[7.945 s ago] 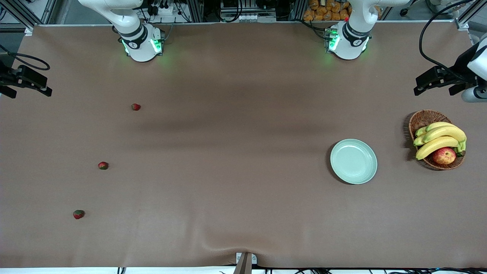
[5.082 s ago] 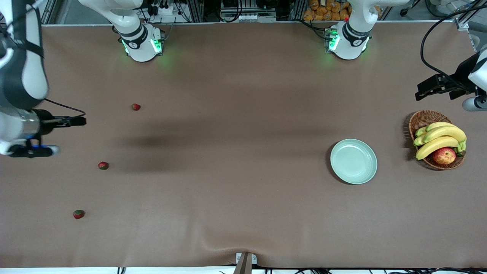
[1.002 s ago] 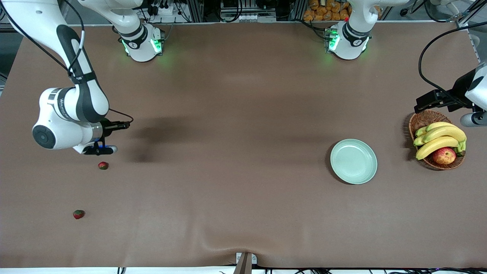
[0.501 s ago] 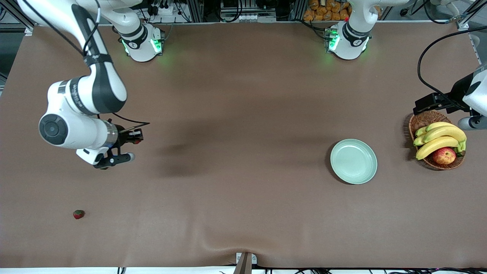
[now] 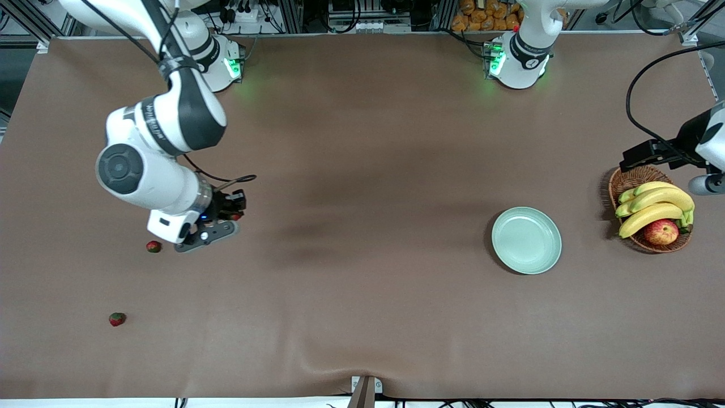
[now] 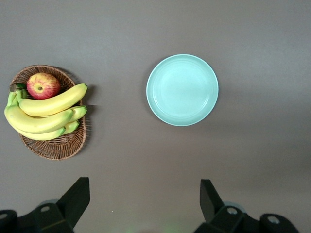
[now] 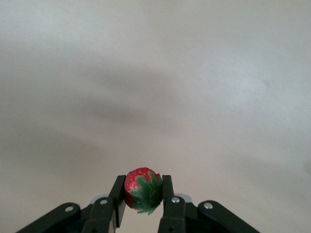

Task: Collect all strawberries into plate
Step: 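Carry the strawberry with the right gripper toward the table middle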

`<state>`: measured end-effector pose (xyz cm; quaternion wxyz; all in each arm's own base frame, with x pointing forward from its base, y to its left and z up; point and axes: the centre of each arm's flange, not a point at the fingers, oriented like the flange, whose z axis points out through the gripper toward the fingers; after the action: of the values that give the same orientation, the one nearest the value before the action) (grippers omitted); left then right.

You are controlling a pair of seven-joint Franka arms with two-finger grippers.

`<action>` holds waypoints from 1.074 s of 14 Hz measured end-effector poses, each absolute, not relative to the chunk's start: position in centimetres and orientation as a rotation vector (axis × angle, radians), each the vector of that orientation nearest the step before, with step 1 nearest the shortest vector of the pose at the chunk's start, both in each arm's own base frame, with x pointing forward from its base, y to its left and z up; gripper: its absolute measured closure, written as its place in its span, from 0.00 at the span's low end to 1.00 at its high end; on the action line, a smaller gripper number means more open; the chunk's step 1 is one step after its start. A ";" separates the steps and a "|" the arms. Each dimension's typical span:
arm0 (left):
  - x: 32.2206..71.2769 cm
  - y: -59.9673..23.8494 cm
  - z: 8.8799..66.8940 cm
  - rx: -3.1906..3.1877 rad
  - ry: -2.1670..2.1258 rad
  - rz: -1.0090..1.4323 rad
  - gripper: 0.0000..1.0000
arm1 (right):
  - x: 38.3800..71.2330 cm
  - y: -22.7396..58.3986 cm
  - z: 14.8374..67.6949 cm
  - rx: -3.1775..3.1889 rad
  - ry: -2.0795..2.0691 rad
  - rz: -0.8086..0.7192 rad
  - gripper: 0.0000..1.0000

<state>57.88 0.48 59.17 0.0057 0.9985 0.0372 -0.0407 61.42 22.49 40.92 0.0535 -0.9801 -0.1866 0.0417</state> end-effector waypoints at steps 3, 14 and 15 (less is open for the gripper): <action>57.5 0.5 60.3 3.125 0.115 -0.095 0.00 | 61.0 25.9 41.0 -2.963 -0.641 0.083 0.66; 57.1 0.0 60.7 3.124 0.100 -0.103 0.00 | 59.7 38.8 36.9 -2.881 -0.883 -0.101 0.66; 57.1 0.0 60.6 3.124 0.099 -0.109 0.00 | 59.4 40.0 35.9 -2.872 -0.904 -0.117 0.66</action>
<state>57.10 -0.01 60.56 0.0069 0.9989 0.0318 -0.0350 59.37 40.04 35.93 0.0644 -0.9512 -0.2993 -0.0389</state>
